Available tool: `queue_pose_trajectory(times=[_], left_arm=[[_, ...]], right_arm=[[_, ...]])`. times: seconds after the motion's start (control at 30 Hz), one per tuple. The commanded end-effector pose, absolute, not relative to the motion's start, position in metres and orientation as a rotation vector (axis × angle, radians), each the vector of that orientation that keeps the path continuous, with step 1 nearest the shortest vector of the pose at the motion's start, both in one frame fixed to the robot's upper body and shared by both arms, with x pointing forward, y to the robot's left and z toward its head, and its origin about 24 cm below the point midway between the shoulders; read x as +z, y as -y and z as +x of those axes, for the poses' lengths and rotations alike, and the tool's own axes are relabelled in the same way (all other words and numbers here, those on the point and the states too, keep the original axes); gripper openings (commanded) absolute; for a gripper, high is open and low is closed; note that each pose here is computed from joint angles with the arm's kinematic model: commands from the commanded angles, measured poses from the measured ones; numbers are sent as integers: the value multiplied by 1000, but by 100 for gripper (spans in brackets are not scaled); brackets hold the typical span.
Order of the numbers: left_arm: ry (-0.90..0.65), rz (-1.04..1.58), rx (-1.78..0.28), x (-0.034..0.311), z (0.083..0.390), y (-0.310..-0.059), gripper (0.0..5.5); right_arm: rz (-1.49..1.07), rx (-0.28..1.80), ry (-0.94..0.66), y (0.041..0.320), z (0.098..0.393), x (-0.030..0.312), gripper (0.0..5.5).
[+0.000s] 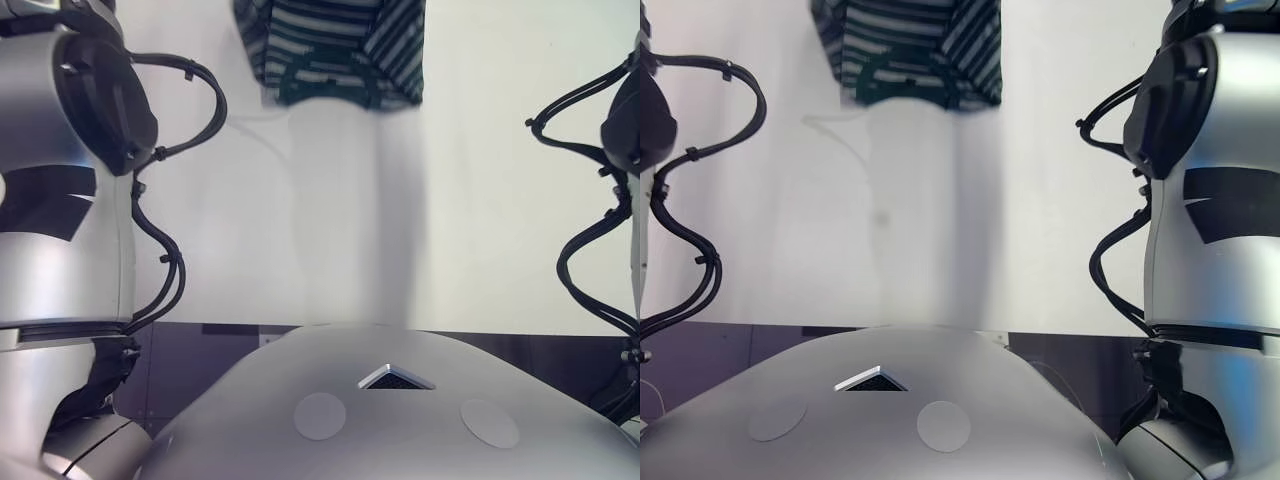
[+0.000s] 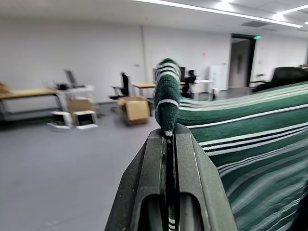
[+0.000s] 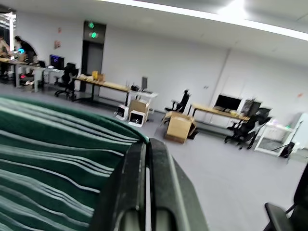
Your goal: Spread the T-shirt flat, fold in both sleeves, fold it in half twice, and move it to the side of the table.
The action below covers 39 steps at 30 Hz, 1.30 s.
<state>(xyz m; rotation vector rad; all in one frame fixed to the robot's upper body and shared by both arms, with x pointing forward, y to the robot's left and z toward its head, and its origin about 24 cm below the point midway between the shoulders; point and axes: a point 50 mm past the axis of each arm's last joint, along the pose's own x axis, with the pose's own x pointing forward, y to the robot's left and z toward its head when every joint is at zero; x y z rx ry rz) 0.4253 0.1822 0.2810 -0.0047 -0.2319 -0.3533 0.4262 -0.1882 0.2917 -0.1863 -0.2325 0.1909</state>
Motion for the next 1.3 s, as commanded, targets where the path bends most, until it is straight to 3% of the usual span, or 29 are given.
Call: queue_pose_trajectory(times=[0.03, 0.17, 0.3, 0.37, 0.43, 0.5, 0.6, 0.77, 0.93, 1.07, 1.17, 1.3], left_arm=[[355, 14, -306, 329, 420, -184, 5], [429, 16, -382, 351, 411, -191, 5], [441, -47, -603, 352, 403, -197, 5], [370, -47, -948, 346, 387, -201, 5], [241, -50, -1285, 330, 359, -212, 5], [104, -49, -1498, 309, 314, -211, 5], [-200, -75, -1779, 260, 232, -183, 5], [-660, 101, -1720, 141, 180, -161, 5], [-832, 119, -1702, 106, 140, -165, 5], [-1022, 312, -1602, 63, 111, -172, 5], [-1141, 355, -1549, 33, 90, -175, 22], [-1179, 371, -1505, 27, 80, -172, 78]], right_arm=[[-214, 162, 347, 189, 419, 339, 0], [-255, 223, 415, 192, 411, 362, 0], [-335, 397, 450, 205, 398, 372, 0], [-396, 753, 387, 210, 383, 361, 0], [-513, 1157, 190, 228, 347, 331, 0], [-570, 1383, -48, 240, 299, 294, 0], [-483, 1643, -448, 233, 230, 234, 0], [-358, 1831, -770, 218, 177, 158, 0], [-361, 1882, -907, 213, 139, 128, 0], [-350, 1886, -1040, 209, 106, 100, 0], [-443, 1741, -1060, 210, 107, 86, 0], [-474, 1688, -1080, 212, 109, 92, 78]])
